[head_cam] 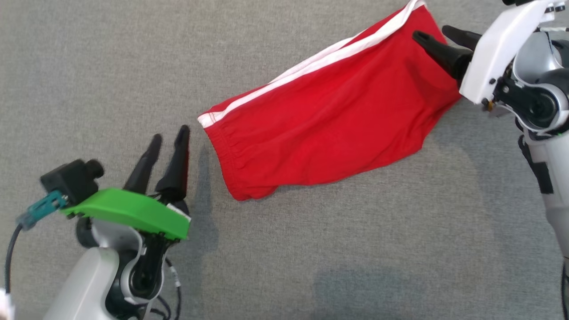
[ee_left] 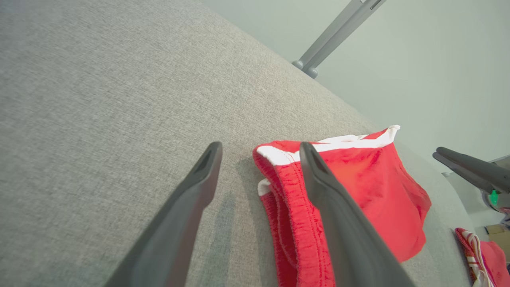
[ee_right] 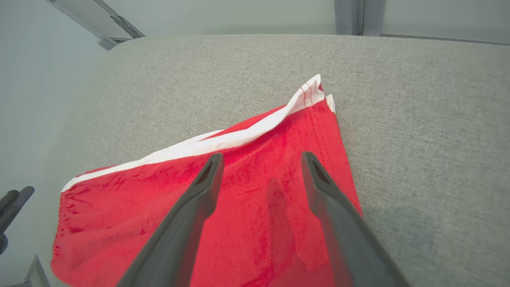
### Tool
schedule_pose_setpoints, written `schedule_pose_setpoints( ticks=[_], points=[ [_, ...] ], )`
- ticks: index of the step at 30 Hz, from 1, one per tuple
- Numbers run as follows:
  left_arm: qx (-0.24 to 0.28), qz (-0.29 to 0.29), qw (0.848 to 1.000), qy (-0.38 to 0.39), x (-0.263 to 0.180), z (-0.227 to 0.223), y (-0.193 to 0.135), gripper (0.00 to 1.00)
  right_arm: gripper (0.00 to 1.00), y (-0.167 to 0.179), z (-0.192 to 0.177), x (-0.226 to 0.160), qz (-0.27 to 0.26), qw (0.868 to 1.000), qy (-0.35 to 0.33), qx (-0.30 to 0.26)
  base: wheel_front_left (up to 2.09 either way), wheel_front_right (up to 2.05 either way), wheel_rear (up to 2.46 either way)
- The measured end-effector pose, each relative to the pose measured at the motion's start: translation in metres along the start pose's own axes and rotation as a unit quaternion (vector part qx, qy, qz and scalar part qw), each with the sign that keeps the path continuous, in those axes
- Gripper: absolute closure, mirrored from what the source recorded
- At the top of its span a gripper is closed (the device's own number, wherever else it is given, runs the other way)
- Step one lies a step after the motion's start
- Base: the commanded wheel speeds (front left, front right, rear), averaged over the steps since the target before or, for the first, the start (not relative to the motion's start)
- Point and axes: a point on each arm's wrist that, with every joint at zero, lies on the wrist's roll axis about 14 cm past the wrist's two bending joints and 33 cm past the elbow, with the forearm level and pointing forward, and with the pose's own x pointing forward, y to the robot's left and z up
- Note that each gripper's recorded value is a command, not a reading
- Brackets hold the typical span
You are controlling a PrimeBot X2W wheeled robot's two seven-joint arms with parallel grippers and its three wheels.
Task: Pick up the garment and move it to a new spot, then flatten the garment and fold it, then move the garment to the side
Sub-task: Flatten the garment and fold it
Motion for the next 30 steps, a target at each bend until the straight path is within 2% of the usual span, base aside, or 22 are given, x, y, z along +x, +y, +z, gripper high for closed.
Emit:
schedule_pose_setpoints(
  ticks=[5, 9, 12, 16, 22, 29, 30],
  points=[
    [0.123, -0.012, 0.989, -0.077, -0.022, 0.028, -0.008, 0.0, 0.0, -0.007, 0.011, -0.041, -0.039, 0.997, -0.002, -0.07, 0.0, 0.0, 0.0],
    [0.153, -0.028, 0.982, -0.105, -0.031, 0.028, -0.02, 0.0, 0.0, -0.018, 0.011, -0.057, -0.075, 0.991, 0.008, -0.112, 0.0, 0.0, 0.0],
    [0.164, -0.034, 0.978, -0.121, -0.032, 0.031, -0.023, 0.0, 0.0, -0.021, 0.003, -0.055, -0.084, 0.989, 0.022, -0.121, 0.0, 0.0, 0.0],
    [0.206, -0.03, 0.967, -0.148, -0.031, 0.034, -0.019, 0.0, 0.0, -0.039, -0.009, -0.04, -0.113, 0.983, 0.038, -0.137, 0.0, 0.0, 0.0],
    [0.207, -0.003, 0.969, -0.133, -0.032, 0.02, 0.002, 0.0, 0.0, -0.054, -0.039, -0.006, -0.119, 0.985, 0.069, -0.104, 0.0, 0.0, 0.0],
    [0.212, 0.028, 0.966, -0.143, -0.039, 0.023, 0.02, 0.0, 0.0, -0.047, -0.06, 0.028, -0.099, 0.988, 0.092, -0.071, 0.0, 0.0, 0.0],
    [0.213, 0.03, 0.966, -0.143, -0.041, 0.022, 0.021, 0.0, 0.61, -0.046, -0.061, 0.03, -0.096, 0.989, 0.096, -0.064, 0.0, 0.0, 0.0]
  ],
)
